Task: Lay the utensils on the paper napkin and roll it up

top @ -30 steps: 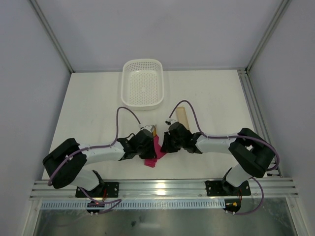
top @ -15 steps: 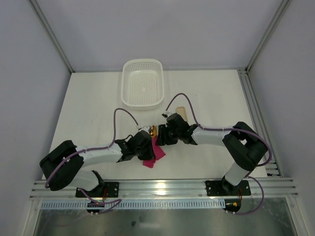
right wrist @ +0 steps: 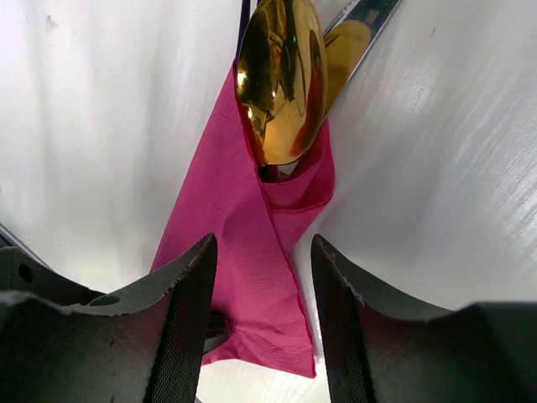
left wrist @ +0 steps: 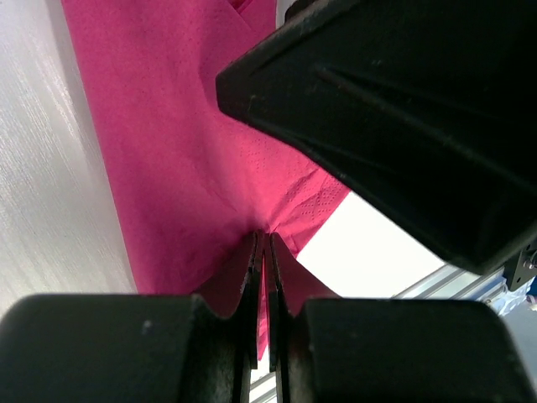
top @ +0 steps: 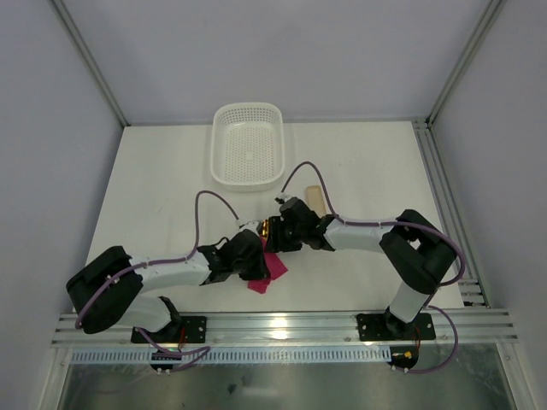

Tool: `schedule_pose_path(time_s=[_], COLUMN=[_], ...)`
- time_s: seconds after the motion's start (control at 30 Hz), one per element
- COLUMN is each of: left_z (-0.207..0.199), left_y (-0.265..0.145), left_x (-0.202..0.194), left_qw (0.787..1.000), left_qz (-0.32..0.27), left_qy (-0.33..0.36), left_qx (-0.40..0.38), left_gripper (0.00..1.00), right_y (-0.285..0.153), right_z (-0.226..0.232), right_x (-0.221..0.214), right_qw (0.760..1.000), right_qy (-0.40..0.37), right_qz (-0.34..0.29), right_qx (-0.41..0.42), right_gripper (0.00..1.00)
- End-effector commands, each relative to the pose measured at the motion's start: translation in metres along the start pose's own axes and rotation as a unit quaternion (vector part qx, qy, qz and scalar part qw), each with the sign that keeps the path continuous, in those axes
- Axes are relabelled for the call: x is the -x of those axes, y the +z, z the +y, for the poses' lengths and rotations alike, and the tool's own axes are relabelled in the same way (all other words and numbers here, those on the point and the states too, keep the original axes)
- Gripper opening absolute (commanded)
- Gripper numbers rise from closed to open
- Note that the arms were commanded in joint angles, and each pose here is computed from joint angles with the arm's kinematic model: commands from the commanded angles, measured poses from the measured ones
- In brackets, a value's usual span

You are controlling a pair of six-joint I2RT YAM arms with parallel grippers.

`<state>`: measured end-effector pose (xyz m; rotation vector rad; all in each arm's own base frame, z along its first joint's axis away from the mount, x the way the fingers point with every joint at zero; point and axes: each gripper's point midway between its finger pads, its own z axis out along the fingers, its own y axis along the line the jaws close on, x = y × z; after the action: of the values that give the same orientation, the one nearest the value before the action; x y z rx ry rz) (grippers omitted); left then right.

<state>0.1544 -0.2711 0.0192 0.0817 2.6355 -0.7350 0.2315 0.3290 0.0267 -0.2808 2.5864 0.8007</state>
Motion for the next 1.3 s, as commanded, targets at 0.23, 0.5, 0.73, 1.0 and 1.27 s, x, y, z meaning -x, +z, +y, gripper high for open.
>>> schedule_pose_path(time_s=[0.23, 0.5, 0.73, 1.0, 1.27], left_z=[0.004, 0.007, 0.005, -0.003, -0.034], left_y=[-0.001, 0.000, 0.000, -0.003, -0.045], left_x=[-0.006, -0.008, -0.007, -0.001, 0.063], left_qw=[1.000, 1.000, 1.000, 1.000, 0.998], left_qz=[-0.002, 0.000, 0.000, -0.005, -0.063], left_qy=[-0.006, -0.006, -0.007, -0.016, 0.018], left_qx=[-0.002, 0.001, 0.001, -0.003, 0.014], left_gripper=[0.08, 0.06, 0.06, 0.13, 0.44], right_y=[0.009, 0.013, 0.015, 0.012, 0.002], right_z=[-0.013, -0.018, -0.018, -0.012, -0.006], right_x=[-0.031, -0.037, -0.038, -0.030, -0.008], right_qw=[0.997, 0.997, 0.998, 1.000, 0.997], right_qy=[0.010, 0.008, -0.002, -0.020, -0.053], right_qz=[0.041, 0.043, 0.036, 0.001, -0.048], right_qx=[-0.061, -0.066, -0.051, -0.014, 0.009], right_gripper=[0.46, 0.34, 0.22, 0.04, 0.04])
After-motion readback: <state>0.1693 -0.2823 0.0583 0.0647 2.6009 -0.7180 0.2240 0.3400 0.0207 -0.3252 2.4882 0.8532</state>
